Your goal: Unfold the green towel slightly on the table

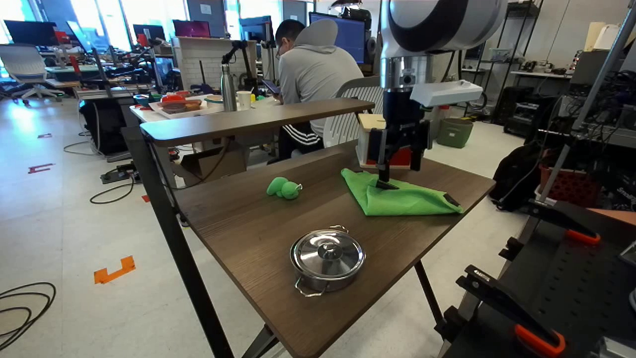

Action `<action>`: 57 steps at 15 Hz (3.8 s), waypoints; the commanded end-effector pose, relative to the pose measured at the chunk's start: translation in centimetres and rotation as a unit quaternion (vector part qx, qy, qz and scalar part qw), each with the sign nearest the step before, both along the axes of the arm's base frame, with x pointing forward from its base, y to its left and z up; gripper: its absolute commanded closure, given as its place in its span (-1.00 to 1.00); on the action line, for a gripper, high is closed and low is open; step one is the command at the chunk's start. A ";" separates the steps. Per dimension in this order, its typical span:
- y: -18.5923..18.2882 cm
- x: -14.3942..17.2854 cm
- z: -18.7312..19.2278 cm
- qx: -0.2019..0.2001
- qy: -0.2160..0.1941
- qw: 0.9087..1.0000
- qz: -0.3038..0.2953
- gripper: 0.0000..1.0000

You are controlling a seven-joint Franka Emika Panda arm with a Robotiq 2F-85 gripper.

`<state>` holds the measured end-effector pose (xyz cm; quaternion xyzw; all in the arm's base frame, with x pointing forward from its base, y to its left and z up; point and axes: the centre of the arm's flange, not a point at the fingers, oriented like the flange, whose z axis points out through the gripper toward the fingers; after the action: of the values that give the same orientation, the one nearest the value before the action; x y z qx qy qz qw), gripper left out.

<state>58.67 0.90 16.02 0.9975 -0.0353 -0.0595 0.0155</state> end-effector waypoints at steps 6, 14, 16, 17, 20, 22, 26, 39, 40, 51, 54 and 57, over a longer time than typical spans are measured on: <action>-0.4 2.3 -2.5 -0.033 -0.007 0.999 -0.023 -0.45; -0.3 2.6 -2.7 -0.035 -0.006 0.999 -0.022 0.77; -0.4 2.7 -2.8 -0.037 -0.006 0.999 -0.022 0.99; -0.5 2.8 -2.9 -0.037 -0.005 0.999 -0.022 1.00; -0.7 2.8 -3.3 -0.042 -0.004 0.999 -0.025 1.00; -0.7 2.7 -3.6 -0.043 -0.002 0.999 -0.025 0.44; -0.6 2.6 -3.8 -0.046 0.000 0.999 -0.023 -0.13; -0.6 2.1 -2.9 -0.047 -0.002 0.999 -0.017 0.98; -0.6 1.9 -2.1 -0.046 -0.008 0.999 -0.018 0.98; 5.9 -4.6 3.9 -0.098 -0.025 0.980 0.173 0.98; 8.4 -7.2 2.5 -0.105 -0.004 0.964 0.246 0.98; 9.8 -9.7 0.9 -0.100 0.024 0.943 0.317 0.98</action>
<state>51.77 10.18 17.20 0.9659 0.2110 -0.0681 0.1339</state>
